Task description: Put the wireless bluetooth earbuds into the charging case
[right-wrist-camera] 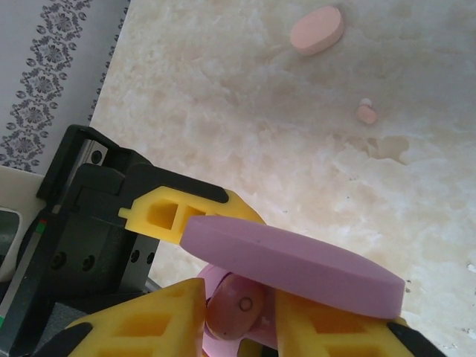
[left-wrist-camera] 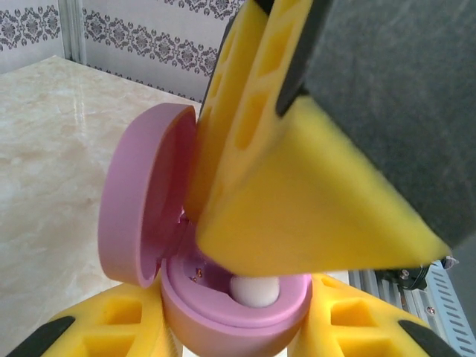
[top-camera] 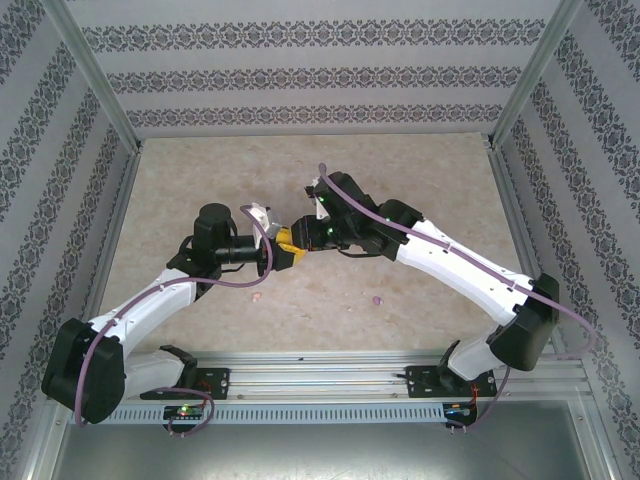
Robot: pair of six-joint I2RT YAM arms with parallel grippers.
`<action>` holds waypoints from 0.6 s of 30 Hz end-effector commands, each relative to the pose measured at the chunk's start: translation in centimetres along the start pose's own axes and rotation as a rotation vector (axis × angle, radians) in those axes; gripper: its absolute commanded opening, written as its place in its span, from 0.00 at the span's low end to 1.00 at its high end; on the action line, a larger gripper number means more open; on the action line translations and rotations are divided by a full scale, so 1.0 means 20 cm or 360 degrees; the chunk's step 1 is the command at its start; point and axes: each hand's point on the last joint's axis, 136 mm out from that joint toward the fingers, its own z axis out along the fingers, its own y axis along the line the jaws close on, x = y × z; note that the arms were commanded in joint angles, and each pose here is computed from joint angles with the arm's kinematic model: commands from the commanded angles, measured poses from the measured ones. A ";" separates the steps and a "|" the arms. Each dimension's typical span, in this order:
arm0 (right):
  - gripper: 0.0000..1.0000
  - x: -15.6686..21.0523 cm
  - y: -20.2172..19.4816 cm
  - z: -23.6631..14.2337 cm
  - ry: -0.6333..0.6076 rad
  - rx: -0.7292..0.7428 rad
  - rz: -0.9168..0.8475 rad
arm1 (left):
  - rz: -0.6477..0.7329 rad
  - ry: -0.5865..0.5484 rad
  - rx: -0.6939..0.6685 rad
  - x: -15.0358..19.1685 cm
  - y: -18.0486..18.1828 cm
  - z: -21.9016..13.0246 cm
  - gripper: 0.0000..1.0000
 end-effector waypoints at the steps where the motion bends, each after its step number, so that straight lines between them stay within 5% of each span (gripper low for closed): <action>1: 0.33 0.02 0.01 0.00 0.0016 0.0001 0.0026 | 0.0131 -0.0056 0.0039 -0.10 -0.05 0.00 0.24; 13: 0.40 -0.03 0.04 -0.12 -0.0110 -0.0053 0.0079 | 0.0133 -0.0058 0.0030 -0.09 -0.04 0.00 0.24; 18: 0.25 -0.01 0.00 -0.11 -0.0118 -0.0033 0.0125 | 0.0133 -0.0077 0.0028 -0.10 -0.04 0.00 0.24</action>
